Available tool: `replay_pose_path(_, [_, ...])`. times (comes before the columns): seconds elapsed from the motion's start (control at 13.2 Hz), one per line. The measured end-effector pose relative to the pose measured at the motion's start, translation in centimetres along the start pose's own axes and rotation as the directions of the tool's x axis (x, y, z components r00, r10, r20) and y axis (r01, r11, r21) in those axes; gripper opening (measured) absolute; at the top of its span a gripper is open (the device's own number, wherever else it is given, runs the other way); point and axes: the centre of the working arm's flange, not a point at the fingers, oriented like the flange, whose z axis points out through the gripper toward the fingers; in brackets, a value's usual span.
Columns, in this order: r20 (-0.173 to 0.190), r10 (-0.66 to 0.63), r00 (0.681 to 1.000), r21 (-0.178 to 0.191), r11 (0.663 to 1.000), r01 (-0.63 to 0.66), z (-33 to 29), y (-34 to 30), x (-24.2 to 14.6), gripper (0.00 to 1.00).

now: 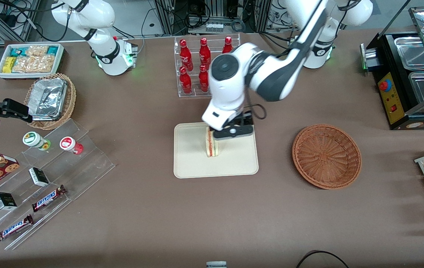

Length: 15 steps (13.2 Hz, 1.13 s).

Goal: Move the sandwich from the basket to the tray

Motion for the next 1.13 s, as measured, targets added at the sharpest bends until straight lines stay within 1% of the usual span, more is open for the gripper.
replay_pose_path(0.23, [0.016,-0.087,0.996,0.027,0.996,0.086,-3.7,-5.7,2.8,1.00])
replay_pose_path(0.45, [0.029,-0.179,0.983,0.043,0.983,0.178,-5.8,-12.7,5.8,1.00])
replay_pose_path(0.53, [0.034,-0.179,0.983,0.044,0.983,0.177,-6.4,-15.0,6.5,1.00])
replay_pose_path(0.75, [0.080,-0.145,0.986,0.053,0.989,0.141,-8.3,-22.1,7.4,1.00])
replay_pose_path(0.91, [0.088,-0.128,0.988,0.050,0.991,0.124,-10.0,-25.8,7.3,1.00])
replay_pose_path(1.13, [0.111,-0.054,0.992,0.035,0.998,0.050,-12.0,-30.3,6.9,1.00])
